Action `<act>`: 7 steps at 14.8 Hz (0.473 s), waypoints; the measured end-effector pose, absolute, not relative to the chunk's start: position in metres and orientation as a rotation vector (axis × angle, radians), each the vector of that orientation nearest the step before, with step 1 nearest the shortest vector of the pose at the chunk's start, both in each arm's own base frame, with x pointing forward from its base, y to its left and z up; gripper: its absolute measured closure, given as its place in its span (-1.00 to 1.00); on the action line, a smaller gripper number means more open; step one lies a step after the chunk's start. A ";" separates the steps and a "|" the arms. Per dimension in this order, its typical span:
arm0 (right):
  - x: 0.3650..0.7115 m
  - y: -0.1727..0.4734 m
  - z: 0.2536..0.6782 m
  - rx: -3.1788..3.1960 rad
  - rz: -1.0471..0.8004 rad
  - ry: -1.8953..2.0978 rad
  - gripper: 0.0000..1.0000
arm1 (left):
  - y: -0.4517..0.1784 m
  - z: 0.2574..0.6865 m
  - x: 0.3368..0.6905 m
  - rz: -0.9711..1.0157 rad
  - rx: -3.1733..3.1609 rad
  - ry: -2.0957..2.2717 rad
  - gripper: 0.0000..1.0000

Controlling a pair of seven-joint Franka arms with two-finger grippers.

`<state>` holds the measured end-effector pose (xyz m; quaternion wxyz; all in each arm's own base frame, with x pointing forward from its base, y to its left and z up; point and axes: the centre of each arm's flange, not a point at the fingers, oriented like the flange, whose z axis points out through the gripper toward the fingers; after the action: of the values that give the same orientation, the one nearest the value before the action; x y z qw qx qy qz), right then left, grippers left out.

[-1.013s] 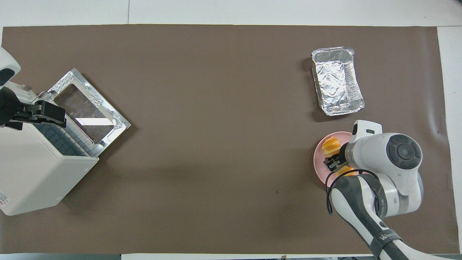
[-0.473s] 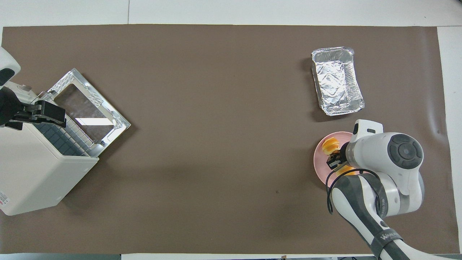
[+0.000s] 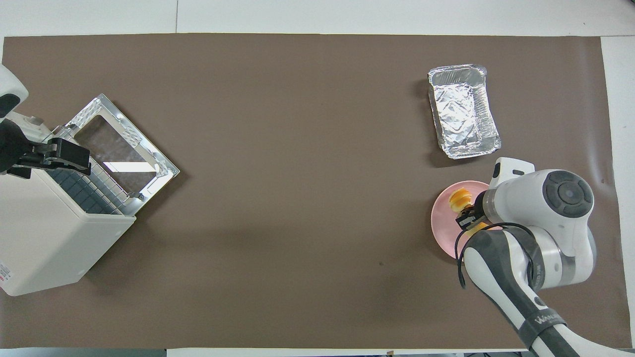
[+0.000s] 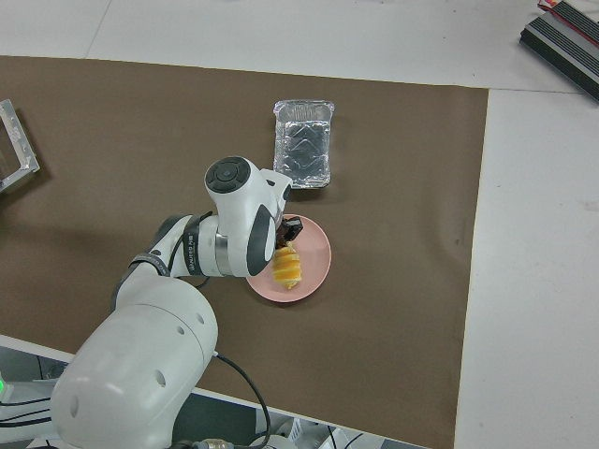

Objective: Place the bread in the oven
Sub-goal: 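Lift the bread roll and carry it to the foil tray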

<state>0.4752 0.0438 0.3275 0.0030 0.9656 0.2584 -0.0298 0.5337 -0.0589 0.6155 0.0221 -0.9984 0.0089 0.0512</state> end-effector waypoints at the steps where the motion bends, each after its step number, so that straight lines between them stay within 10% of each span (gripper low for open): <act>1: 0.484 0.042 0.342 3.031 -0.111 0.801 0.76 | -0.059 0.615 0.534 0.159 -3.093 0.028 -1.00; 7: 0.545 0.034 0.444 3.069 -0.049 0.603 0.76 | -0.059 0.615 0.534 0.159 -3.093 0.028 -1.00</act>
<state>0.5449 0.0337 0.4442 0.0066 0.9811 0.1929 -0.0157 0.5337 -0.0589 0.6155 0.0221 -0.9984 0.0090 0.0512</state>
